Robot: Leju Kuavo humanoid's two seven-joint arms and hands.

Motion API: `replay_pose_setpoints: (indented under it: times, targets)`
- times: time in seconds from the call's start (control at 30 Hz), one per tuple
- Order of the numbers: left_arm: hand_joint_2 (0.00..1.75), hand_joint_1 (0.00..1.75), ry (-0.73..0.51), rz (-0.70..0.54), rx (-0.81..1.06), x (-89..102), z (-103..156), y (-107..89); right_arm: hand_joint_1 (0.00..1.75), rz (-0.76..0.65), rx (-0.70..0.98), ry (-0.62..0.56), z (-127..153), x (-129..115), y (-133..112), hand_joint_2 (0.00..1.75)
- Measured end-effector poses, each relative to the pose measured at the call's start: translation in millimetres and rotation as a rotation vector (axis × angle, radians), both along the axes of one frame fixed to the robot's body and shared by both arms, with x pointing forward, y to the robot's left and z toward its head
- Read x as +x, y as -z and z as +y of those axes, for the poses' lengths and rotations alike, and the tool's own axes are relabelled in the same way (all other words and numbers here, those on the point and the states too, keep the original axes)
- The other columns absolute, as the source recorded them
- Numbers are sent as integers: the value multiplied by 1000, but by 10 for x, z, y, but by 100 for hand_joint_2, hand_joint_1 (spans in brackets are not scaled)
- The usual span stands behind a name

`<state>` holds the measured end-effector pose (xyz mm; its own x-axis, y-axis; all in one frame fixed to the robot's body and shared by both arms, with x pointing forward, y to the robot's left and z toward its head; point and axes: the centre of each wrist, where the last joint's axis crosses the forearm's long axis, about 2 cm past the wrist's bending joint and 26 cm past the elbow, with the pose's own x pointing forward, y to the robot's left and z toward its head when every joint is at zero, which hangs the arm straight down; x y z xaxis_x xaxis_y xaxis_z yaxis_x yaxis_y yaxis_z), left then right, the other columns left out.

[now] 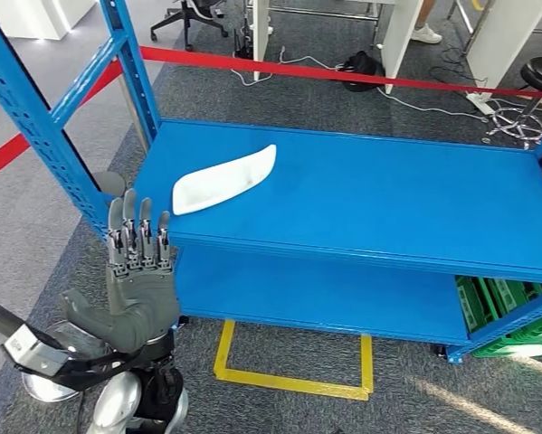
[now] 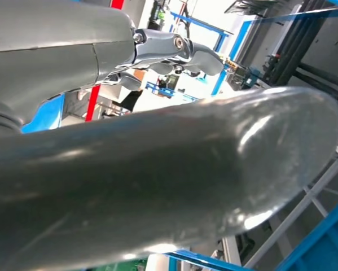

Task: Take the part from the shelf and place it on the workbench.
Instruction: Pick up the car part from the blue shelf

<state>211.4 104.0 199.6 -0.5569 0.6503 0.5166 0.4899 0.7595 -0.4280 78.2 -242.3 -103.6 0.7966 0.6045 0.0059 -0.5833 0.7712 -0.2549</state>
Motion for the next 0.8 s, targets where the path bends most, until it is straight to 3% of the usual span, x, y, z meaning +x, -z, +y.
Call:
replay_pose_setpoints:
  times: [0.8]
  targets:
    - [0, 0, -29, 8, 0, -1, 7, 8, 0, 13, -3, 1, -4, -37, 7, 0]
